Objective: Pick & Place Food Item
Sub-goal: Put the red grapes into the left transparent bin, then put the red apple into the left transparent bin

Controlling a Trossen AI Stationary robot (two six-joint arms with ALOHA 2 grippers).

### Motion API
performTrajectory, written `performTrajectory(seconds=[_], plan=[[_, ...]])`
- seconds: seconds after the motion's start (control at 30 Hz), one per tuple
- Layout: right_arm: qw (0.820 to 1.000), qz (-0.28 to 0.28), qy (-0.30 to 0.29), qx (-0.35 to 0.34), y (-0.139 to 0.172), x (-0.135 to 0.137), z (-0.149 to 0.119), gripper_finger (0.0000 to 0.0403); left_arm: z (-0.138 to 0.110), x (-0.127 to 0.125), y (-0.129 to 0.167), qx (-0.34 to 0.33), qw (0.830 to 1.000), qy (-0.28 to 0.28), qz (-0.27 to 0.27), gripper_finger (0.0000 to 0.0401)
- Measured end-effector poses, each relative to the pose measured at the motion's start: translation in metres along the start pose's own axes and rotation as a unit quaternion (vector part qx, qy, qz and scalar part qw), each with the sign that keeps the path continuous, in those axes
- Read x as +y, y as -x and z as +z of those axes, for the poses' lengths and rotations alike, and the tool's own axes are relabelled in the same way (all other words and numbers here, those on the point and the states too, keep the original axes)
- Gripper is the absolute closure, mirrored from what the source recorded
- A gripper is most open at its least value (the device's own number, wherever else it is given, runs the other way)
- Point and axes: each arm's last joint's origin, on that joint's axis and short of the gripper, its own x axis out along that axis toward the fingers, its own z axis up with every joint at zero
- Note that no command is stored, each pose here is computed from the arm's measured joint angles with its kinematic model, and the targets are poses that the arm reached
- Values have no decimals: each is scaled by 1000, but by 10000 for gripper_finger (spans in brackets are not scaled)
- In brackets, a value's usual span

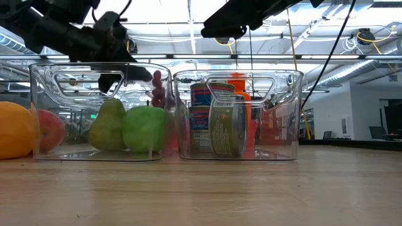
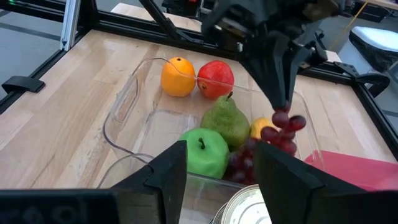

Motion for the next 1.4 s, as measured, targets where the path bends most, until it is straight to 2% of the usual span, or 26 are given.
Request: performTrajectory(seconds=[0.27,0.47,0.57,0.67,0.8,0.9,1.0,1.23,1.33,1.4], plan=[[1000,0,0,0,0,0,0,234,0,14,-7,0,999,27,47,250],[1000,0,0,1,0,0,0,234,0,16,-8,3,999,19,46,193],[1000,1,0,4,0,0,-1,234,0,15,-7,6,999,-6,41,176],[1000,1,0,4,0,0,-1,234,5,13,-2,0,1000,-13,19,165],[1000,1,0,5,0,0,-1,234,11,8,10,10,999,-10,-43,160],[1000,1,1,9,0,0,-2,234,15,5,26,22,995,10,-93,160],[1000,2,1,12,0,0,-2,234,16,5,42,43,992,34,-113,160],[1000,2,-4,12,0,0,-2,234,13,1,81,49,994,48,-90,160],[1000,2,-4,12,0,0,-2,234,16,-1,95,63,995,60,-47,160],[1000,2,-7,12,0,0,-2,234,12,0,103,101,993,56,-1,160]])
